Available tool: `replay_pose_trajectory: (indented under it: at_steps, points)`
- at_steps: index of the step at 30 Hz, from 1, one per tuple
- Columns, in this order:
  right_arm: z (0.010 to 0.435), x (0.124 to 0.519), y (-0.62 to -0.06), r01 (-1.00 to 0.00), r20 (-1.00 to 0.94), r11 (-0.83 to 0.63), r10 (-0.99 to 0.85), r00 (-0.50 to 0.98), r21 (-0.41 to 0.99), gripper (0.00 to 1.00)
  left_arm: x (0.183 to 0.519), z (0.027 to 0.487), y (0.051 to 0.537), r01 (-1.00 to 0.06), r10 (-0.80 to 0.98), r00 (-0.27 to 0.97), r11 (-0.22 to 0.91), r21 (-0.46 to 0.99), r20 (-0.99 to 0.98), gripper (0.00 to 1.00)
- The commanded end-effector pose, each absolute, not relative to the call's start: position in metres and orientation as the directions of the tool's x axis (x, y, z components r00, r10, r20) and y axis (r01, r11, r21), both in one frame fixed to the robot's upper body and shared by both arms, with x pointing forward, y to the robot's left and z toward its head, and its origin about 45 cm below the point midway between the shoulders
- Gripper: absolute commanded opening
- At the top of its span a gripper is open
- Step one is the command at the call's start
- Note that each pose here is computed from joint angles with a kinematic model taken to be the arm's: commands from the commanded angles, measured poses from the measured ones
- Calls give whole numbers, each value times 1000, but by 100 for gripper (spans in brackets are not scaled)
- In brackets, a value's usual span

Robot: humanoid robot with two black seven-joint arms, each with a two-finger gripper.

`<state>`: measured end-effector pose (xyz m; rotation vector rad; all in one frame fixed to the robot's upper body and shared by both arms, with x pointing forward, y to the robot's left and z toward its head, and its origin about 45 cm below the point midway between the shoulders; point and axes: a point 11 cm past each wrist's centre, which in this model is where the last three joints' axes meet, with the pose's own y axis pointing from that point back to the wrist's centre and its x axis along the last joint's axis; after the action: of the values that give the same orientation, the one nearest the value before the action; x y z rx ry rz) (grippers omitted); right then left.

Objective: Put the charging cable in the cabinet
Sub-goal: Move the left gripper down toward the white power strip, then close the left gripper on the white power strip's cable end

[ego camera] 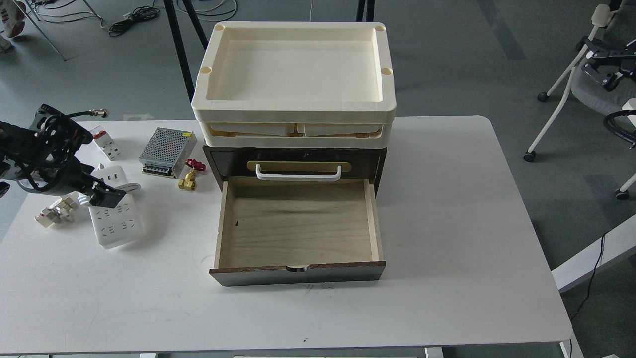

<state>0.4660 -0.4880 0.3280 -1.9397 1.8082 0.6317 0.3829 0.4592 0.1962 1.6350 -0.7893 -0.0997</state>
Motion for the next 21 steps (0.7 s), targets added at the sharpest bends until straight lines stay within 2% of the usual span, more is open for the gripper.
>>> replay_pose_trajectory:
  at_steps: [1,14,21]
  points:
    - [328,466,-488,-997,-583,-71,-810,54,6,100,385,180,464,-436,-571,747,-33,900,341,88]
    - [323,464,-490,-997,-585,-68,-810,45,18,100,396,164,459,-485,-605,702,-20,874,376,85]
    - [323,462,-493,-998,-585,-62,-810,41,16,100,390,152,467,-494,-608,698,-27,869,377,70]
